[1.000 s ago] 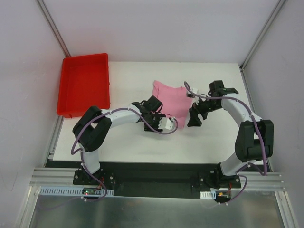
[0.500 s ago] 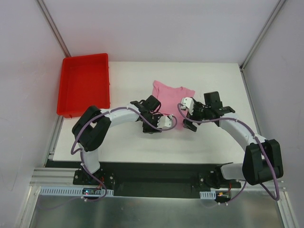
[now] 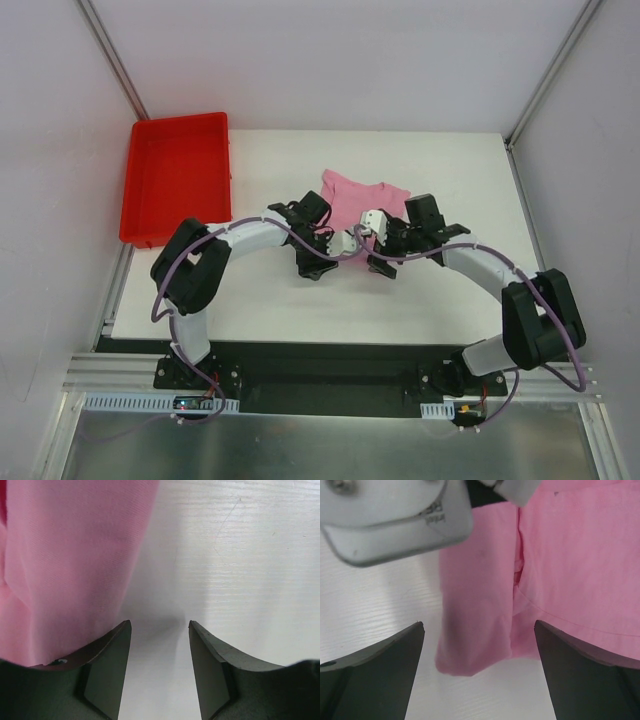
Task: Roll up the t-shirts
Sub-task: Roll the T-shirt to the center of the board.
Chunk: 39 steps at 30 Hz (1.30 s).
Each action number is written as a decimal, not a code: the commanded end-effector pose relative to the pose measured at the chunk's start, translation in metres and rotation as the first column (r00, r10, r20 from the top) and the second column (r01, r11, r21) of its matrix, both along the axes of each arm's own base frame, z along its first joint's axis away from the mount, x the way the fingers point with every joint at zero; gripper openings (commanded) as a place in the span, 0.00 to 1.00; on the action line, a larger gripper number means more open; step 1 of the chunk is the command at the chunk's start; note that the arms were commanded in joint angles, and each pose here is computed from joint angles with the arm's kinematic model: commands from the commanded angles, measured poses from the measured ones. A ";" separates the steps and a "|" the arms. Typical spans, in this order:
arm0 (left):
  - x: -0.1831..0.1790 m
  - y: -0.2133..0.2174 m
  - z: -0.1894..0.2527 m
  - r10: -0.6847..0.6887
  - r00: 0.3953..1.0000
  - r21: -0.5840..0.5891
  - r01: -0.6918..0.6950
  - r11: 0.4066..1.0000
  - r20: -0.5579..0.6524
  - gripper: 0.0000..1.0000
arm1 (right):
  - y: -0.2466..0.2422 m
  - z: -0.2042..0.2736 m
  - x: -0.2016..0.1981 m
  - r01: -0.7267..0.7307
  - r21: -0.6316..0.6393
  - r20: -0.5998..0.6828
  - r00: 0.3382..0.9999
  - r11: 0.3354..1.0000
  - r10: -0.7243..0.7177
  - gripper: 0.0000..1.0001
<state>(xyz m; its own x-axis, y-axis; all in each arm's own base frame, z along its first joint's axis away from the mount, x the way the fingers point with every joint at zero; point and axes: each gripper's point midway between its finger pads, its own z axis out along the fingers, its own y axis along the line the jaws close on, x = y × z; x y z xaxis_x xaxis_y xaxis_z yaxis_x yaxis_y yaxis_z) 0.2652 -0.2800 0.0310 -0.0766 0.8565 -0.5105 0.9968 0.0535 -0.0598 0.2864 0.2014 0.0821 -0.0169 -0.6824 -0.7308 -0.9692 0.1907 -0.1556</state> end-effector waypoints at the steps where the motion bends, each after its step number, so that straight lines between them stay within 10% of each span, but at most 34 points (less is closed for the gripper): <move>1: -0.002 -0.013 0.014 0.019 0.999 -0.075 -0.022 0.997 -0.050 0.50 | 0.004 -0.010 0.015 0.023 -0.036 0.035 0.999 0.999 -0.021 0.96; 16: 0.010 -0.015 0.027 0.084 0.994 -0.112 -0.092 0.989 -0.072 0.50 | 0.007 -0.042 -0.008 -0.168 -0.151 -0.049 0.985 0.974 0.163 0.96; 26: -0.016 0.038 0.080 0.226 0.974 -0.116 -0.224 0.968 -0.002 0.56 | -0.019 0.064 0.029 0.197 -0.052 0.115 0.975 0.979 -0.190 0.96; 30: -0.010 0.061 0.126 0.311 0.936 -0.172 -0.282 0.944 0.168 0.97 | -0.059 0.142 0.067 0.490 0.167 0.212 0.830 0.856 -0.516 0.96; 33: -0.001 0.058 0.133 0.280 0.935 -0.180 -0.244 0.953 0.216 0.99 | -0.061 0.166 0.078 0.714 0.396 -0.345 0.699 0.578 -0.626 0.96; 35: 0.003 0.054 0.130 0.202 0.947 -0.171 -0.162 0.972 0.251 0.99 | -0.043 0.176 0.074 0.623 0.484 -0.369 0.782 0.615 -0.502 0.96; 39: 0.016 0.044 0.100 0.034 0.915 -0.165 0.035 0.986 0.402 0.95 | -0.035 0.141 0.047 0.411 0.261 0.025 0.901 0.873 -0.432 0.96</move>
<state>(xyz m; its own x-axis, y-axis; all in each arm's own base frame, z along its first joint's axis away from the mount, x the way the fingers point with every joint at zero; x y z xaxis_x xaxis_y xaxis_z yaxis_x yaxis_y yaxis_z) 0.2733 -0.2329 0.1700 -0.0282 0.7237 -0.6895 0.9455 0.2431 0.2165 0.3731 0.1249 0.2378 -0.2985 -0.2418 -0.9233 -0.6153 0.7882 -0.0075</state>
